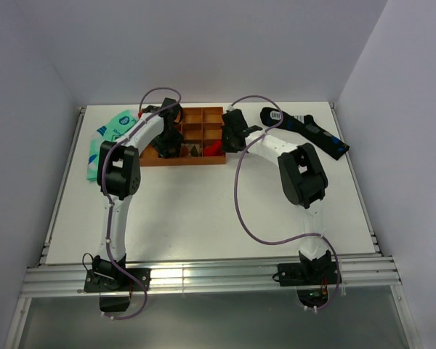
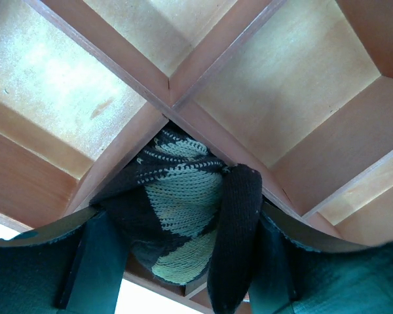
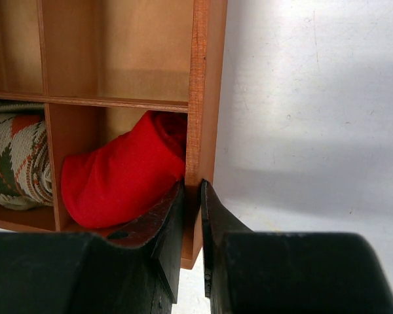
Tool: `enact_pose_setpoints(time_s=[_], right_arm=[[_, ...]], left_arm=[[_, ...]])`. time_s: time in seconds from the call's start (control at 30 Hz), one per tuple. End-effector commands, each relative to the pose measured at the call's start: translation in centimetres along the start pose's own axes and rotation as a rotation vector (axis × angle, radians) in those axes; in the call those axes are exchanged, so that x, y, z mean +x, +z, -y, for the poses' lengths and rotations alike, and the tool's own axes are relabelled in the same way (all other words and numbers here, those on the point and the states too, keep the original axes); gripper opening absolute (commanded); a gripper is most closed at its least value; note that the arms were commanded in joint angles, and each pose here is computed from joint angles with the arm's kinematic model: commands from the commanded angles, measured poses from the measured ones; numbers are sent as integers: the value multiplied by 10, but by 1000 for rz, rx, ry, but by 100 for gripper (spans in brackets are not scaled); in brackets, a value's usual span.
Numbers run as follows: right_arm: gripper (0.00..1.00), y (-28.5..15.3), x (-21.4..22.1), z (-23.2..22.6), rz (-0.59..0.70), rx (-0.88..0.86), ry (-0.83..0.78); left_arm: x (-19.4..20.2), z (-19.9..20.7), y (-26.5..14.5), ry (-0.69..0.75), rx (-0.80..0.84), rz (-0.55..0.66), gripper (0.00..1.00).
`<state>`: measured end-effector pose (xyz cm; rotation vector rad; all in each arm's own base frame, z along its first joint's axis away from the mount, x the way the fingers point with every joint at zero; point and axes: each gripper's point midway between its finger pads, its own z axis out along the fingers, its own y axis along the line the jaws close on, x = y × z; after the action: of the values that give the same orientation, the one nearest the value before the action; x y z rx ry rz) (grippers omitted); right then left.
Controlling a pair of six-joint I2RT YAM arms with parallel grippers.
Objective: Roll the socks
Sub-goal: Place the sock in the storage box.
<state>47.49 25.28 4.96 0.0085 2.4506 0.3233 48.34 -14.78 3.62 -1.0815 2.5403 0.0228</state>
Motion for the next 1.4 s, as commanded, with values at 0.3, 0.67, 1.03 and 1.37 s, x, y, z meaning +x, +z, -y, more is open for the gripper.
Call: enact_pose_setpoints(time_s=[0.3,0.67,1.03,1.37], right_arm=[[0,11,2,-3,-8,-2,-33],[0,14,4,-2,-15,-1,-29],[0,16,6,-2,-19,-4,-32],[0,18,8,-2,-27,-5,-31]], left_arm=[[-24,-5,-20,39,12,67,65],[-37,0,-38,47,51,119,64],[-50,-3,-53,47,58,156,62],[-48,-6,-54,48,53,146,58]])
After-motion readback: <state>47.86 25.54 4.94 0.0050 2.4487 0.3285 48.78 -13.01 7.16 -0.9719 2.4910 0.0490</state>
